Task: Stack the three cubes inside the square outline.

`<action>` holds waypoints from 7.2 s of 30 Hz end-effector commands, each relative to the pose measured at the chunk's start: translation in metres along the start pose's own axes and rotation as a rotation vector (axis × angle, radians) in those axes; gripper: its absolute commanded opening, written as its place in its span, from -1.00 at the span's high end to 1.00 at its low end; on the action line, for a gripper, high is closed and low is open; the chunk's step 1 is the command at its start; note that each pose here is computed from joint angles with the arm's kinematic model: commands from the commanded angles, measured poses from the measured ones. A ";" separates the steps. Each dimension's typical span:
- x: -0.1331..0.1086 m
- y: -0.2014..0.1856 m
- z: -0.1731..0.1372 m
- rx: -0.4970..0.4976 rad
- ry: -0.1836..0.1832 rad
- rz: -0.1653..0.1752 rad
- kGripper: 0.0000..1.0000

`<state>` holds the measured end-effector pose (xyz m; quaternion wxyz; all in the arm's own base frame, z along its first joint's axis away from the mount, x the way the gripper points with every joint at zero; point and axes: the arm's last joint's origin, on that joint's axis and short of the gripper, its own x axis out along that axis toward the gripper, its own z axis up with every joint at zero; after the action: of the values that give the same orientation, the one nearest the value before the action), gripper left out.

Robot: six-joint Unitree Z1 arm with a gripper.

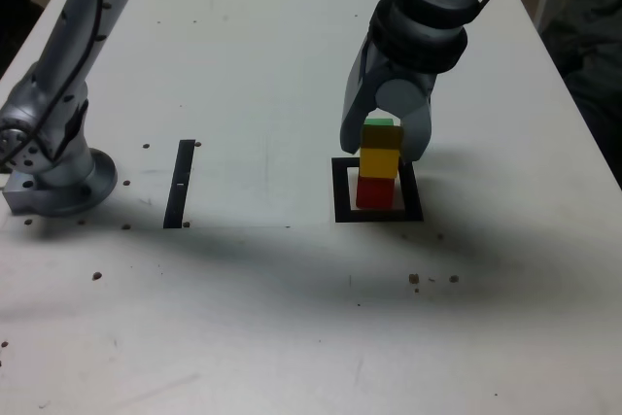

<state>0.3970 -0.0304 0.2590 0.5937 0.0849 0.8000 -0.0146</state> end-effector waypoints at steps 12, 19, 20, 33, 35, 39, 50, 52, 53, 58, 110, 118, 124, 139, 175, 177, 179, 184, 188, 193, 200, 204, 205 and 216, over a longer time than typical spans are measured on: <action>0.001 -0.001 -0.001 0.005 0.011 0.000 -0.99; -0.007 0.005 -0.014 -0.006 0.002 0.027 -0.99; -0.009 0.007 -0.018 -0.010 -0.001 0.032 -0.99; 0.007 0.045 -0.031 -0.072 0.031 0.040 -0.99; 0.013 0.049 -0.026 -0.070 0.033 0.037 -0.99; 0.023 0.053 -0.014 -0.061 0.033 0.033 -0.98; 0.041 0.053 0.009 -0.049 0.061 -0.017 -0.74; 0.042 0.054 0.010 -0.051 0.064 -0.023 -0.64; 0.043 0.054 0.011 -0.052 0.065 -0.025 -0.57; 0.045 0.054 0.013 -0.054 0.064 -0.029 -0.03; -0.043 0.043 -0.045 -0.010 -0.068 0.110 0.52; -0.054 0.021 -0.045 0.015 -0.110 0.051 0.52; -0.058 0.008 -0.045 0.029 -0.128 0.042 0.53; -0.052 -0.009 -0.037 0.049 -0.107 0.029 0.54; -0.044 -0.014 -0.032 0.064 -0.079 0.016 -0.99; -0.047 -0.013 -0.035 0.062 -0.089 0.023 -0.99; -0.051 -0.012 -0.040 0.061 -0.101 0.033 -0.99; -0.060 -0.011 -0.057 0.052 -0.126 0.056 -0.99; -0.065 -0.009 -0.079 0.038 -0.133 0.069 -0.99; -0.064 -0.007 -0.109 0.012 -0.119 0.077 -0.99; -0.048 -0.005 -0.153 -0.027 -0.064 0.086 -0.99; -0.031 -0.006 -0.173 -0.048 -0.033 0.086 -0.99; -0.026 -0.007 -0.178 -0.054 -0.027 0.085 -0.99; 0.034 -0.015 -0.212 -0.105 -0.009 0.042 -0.99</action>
<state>0.1869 -0.0150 0.2899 0.5978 0.0746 0.7972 0.0389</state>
